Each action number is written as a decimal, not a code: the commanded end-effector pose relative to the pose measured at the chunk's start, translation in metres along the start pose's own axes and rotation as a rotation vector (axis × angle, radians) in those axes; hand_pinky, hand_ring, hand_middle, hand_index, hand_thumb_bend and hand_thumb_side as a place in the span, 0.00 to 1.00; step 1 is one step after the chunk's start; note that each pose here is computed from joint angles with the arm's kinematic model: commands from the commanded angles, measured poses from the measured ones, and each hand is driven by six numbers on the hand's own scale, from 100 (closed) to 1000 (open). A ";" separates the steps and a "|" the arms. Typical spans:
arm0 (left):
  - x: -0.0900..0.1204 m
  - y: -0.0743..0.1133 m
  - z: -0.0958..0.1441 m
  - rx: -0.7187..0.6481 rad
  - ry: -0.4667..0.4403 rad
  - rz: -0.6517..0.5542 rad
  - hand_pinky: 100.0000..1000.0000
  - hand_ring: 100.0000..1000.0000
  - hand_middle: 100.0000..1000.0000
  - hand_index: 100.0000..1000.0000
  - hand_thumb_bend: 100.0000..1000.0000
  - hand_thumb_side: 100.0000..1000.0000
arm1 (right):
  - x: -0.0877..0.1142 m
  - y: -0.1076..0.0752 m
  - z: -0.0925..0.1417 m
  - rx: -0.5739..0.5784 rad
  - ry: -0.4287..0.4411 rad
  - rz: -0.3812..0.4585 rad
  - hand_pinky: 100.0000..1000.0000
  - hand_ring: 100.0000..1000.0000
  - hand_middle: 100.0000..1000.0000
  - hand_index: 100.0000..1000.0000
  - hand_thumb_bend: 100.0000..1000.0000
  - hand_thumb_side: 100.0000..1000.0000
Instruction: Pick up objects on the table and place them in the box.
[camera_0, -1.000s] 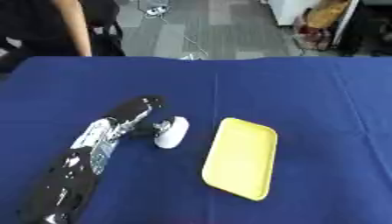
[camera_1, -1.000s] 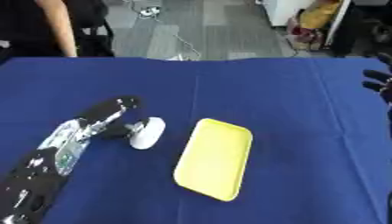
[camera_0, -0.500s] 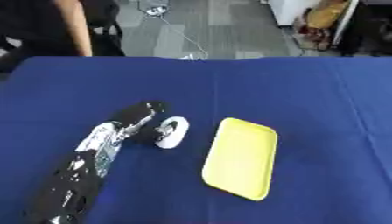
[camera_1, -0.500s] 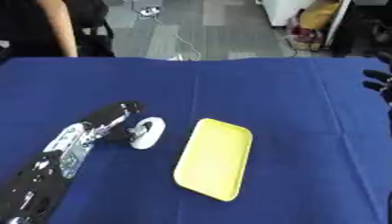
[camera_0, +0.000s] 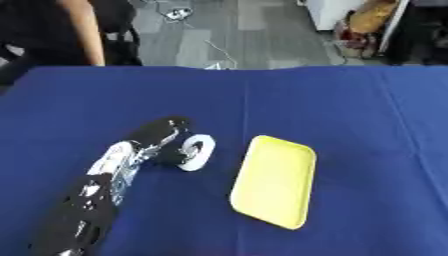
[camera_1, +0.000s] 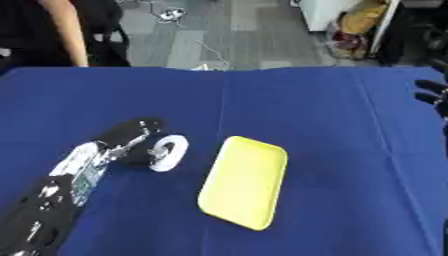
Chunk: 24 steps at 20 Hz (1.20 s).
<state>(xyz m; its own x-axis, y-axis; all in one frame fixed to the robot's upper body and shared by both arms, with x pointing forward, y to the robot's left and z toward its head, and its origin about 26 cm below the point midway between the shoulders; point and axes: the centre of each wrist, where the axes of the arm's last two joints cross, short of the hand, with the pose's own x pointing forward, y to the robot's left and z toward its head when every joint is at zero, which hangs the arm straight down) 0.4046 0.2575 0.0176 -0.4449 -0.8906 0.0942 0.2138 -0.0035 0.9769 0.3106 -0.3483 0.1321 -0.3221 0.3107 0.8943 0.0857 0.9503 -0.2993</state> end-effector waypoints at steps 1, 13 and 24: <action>-0.002 0.006 0.002 0.001 -0.007 -0.048 0.91 0.99 0.91 0.85 0.21 1.00 | 0.009 -0.005 -0.004 0.000 -0.027 0.026 0.78 0.79 0.92 1.00 0.00 0.91; 0.000 0.007 0.005 -0.013 -0.030 -0.088 0.91 0.99 0.91 0.85 0.22 1.00 | 0.009 -0.005 -0.004 -0.001 -0.027 0.024 0.78 0.79 0.92 1.00 0.00 0.91; 0.002 0.008 0.008 -0.031 -0.106 -0.047 0.97 1.00 0.93 0.88 0.38 1.00 | 0.009 -0.005 -0.004 -0.001 -0.026 0.023 0.78 0.79 0.92 1.00 0.00 0.91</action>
<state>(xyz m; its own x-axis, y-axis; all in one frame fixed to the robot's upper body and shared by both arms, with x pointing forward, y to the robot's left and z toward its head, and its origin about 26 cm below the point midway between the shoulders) 0.3950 0.2581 0.0161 -0.5325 -0.8424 0.0831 0.2413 -0.0569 0.9688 0.3106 -0.3484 0.1322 -0.3185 0.3100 0.8958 0.0822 0.9505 -0.2997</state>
